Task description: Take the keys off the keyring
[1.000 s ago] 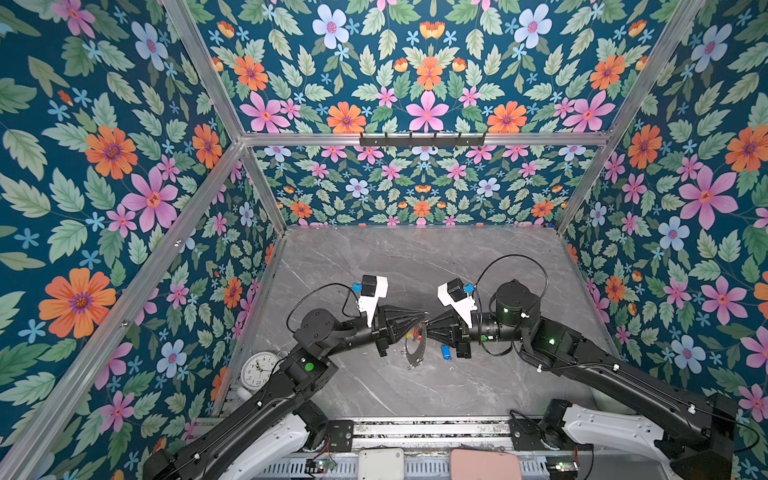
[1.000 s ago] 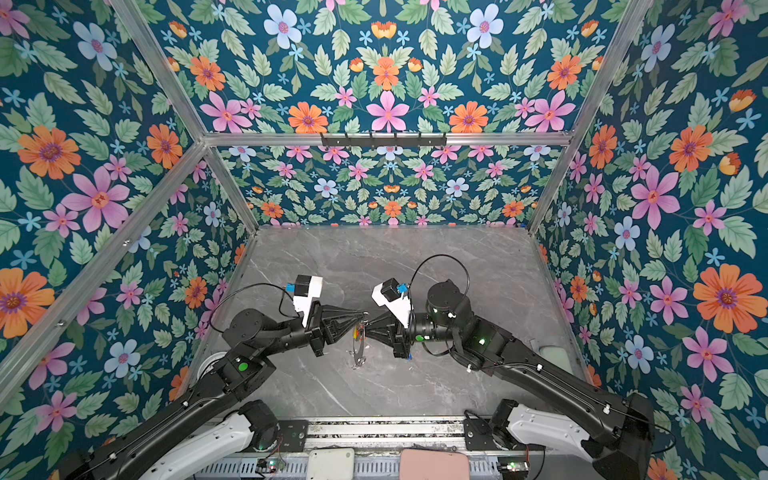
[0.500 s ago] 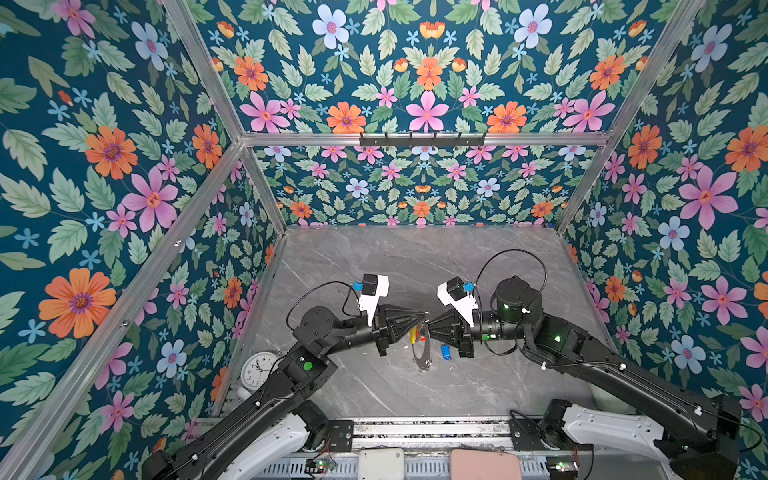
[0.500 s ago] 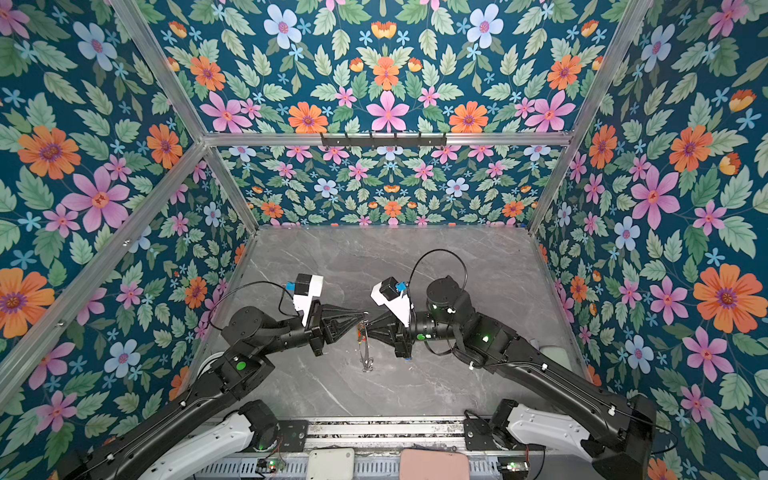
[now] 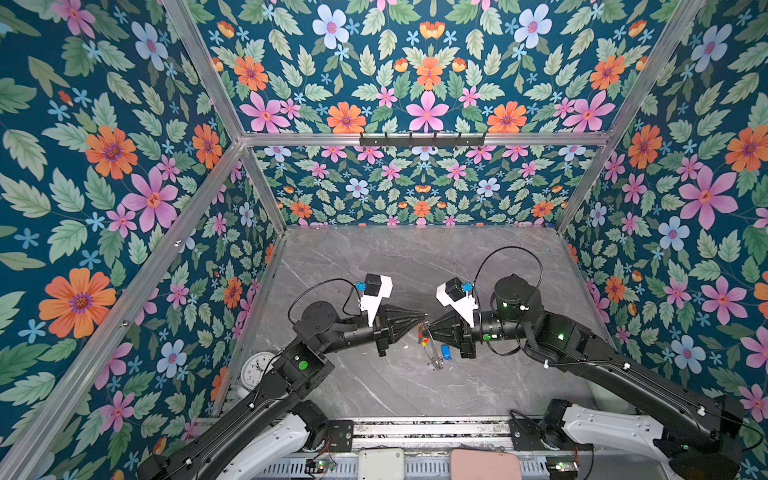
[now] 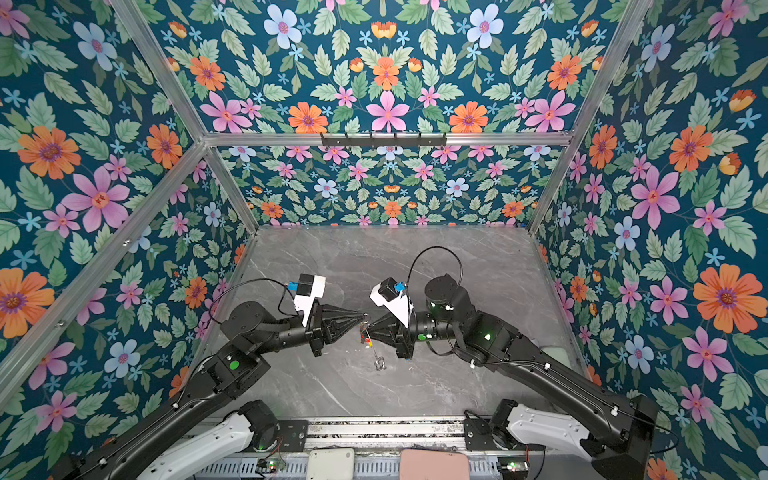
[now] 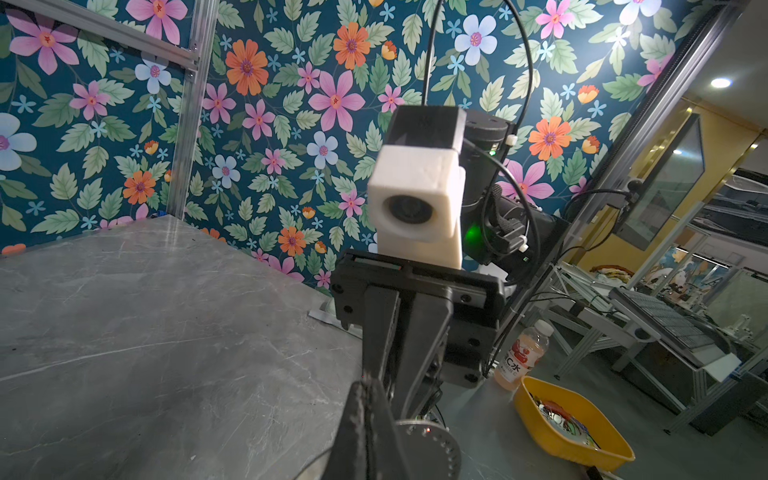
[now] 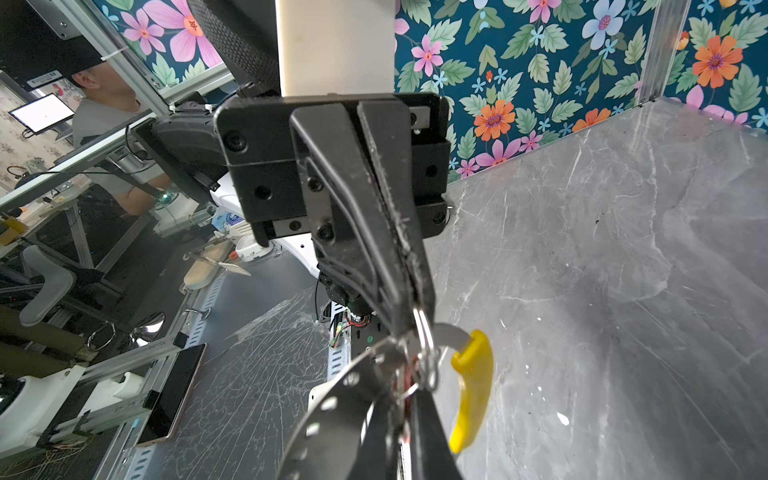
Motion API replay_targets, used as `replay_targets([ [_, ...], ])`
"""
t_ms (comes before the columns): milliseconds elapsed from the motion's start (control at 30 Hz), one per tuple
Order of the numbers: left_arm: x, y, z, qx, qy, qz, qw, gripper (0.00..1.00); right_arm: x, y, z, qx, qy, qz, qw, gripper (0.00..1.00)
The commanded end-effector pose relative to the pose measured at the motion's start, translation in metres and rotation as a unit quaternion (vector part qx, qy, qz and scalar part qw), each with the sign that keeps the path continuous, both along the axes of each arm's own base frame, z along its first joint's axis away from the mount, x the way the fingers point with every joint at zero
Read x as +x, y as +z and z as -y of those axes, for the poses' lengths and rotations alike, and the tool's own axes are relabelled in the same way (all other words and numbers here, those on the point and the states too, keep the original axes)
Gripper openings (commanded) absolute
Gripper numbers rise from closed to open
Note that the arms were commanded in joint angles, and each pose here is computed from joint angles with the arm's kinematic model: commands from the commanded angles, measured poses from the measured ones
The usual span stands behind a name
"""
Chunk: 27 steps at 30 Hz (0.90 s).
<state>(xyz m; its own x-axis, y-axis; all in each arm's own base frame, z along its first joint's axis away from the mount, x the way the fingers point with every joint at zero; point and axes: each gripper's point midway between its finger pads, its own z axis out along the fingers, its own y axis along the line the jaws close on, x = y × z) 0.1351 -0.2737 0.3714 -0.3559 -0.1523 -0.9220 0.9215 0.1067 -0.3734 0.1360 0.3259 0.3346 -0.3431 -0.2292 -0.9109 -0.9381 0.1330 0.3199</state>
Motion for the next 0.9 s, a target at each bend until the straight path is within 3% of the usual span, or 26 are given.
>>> replay_targets([
  [0, -0.001, -0.006, 0.001, 0.016, -0.003, 0.002, 1.0, 0.0, 0.001, 0.012, -0.004, 0.017, 0.004, 0.017, 1.0, 0.0],
  [567, -0.003, -0.004, -0.001, 0.023, -0.004, 0.016, 1.0, 0.0, 0.002, 0.016, -0.005, 0.026, 0.002, 0.011, 1.0, 0.0],
  [867, 0.002, 0.003, 0.003, -0.016, -0.006, -0.031, 0.999, 0.0, 0.006, 0.021, -0.009, 0.044, -0.003, 0.009, 0.999, 0.0],
])
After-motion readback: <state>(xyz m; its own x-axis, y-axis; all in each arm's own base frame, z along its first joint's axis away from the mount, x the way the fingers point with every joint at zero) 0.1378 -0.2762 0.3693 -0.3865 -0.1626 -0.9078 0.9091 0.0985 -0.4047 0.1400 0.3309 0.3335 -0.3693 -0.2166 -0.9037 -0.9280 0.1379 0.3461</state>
